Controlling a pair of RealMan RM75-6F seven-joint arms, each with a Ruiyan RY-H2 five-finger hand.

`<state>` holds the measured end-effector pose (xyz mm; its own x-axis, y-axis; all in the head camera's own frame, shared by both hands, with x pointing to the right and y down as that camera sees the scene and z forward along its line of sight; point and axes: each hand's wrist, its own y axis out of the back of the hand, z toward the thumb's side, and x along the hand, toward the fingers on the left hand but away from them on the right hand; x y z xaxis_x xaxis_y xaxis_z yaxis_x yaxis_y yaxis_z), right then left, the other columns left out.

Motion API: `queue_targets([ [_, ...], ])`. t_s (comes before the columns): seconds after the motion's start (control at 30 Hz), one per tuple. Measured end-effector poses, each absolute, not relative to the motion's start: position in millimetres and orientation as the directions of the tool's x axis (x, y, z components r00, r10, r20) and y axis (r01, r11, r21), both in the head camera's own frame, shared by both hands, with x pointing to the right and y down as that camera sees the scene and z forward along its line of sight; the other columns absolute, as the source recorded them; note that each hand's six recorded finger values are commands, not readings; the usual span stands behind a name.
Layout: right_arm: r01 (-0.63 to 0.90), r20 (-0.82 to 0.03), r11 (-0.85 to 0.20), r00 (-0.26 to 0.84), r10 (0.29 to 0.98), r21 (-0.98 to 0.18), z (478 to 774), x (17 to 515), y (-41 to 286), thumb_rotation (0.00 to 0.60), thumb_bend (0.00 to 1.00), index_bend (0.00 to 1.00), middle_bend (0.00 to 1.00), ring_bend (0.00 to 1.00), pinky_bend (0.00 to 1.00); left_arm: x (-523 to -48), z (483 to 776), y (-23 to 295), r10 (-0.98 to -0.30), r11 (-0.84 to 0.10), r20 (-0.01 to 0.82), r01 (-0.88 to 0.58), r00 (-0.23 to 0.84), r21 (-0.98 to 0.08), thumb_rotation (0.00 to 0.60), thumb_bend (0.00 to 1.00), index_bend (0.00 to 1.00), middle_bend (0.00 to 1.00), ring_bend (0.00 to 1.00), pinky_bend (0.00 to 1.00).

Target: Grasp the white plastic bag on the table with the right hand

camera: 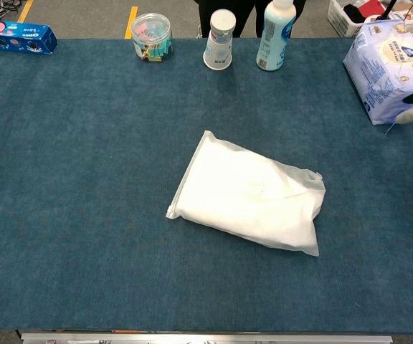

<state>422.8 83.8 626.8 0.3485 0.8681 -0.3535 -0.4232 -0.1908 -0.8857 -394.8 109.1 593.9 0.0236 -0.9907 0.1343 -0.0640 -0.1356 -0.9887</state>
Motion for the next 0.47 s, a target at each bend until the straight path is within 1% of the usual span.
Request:
queue_targets([
  [0.13,-0.444,-0.346,-0.217,0.235,0.908,-0.869,620,444,85,0.6,0.0,0.31,0.22,0.03,0.19,-394,596,109,-0.989,-0.145,0.143,-0.068,0.028,-0.987,0.6,0.18,0.44,0.43,0.38,0.51],
  [0.23,-0.437,-0.349,-0.242,0.181,0.92,-0.866,620,455,87,0.6,0.0,0.31,0.22,0.03,0.19,-395,598,107,-0.989,-0.149,0.147,-0.071,0.026,-0.986,0.6,0.18,0.44,0.43,0.38,0.51],
  [0.47,-0.402,-0.362,-0.281,0.14,0.922,-0.871,621,465,85,0.6,0.0,0.32,0.22,0.03,0.19,-399,600,104,-0.988,-0.152,0.152,-0.066,0.012,-0.986,0.6,0.18,0.44,0.43,0.38,0.51],
])
